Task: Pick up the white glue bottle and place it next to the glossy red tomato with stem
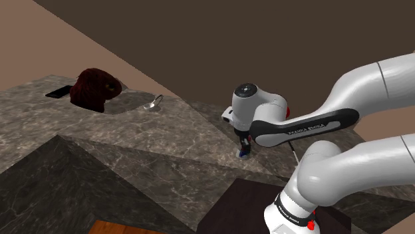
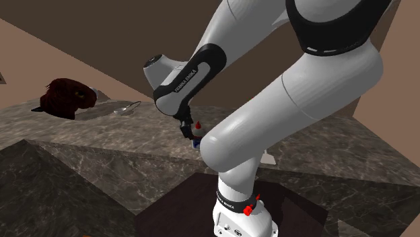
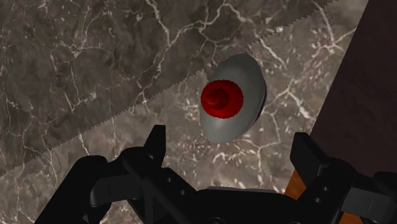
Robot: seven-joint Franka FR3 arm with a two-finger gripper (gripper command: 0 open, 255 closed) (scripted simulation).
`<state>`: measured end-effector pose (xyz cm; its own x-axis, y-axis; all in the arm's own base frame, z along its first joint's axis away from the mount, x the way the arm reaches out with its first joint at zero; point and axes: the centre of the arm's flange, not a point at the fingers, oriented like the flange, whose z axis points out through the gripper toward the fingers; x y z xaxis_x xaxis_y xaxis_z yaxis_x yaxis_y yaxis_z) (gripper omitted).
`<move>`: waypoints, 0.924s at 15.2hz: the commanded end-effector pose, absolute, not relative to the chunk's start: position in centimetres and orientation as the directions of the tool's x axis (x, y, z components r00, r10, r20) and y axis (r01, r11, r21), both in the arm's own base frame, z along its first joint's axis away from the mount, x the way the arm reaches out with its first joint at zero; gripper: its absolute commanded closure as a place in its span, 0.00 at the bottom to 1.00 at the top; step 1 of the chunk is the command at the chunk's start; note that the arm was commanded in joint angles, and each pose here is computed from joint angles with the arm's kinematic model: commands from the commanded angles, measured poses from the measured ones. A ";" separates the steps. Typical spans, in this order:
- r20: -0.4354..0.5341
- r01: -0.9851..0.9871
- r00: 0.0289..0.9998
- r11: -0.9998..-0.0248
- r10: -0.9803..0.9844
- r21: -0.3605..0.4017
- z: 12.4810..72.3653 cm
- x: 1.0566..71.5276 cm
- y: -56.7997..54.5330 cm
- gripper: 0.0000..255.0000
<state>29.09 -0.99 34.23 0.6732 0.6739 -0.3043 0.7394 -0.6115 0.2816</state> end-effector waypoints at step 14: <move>-0.304 0.740 0.673 -0.611 0.674 0.282 33.4 29.1 -1.4 1.00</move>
<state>29.15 -1.35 33.45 0.6731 0.6747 -0.3028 0.7396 -0.6108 0.2828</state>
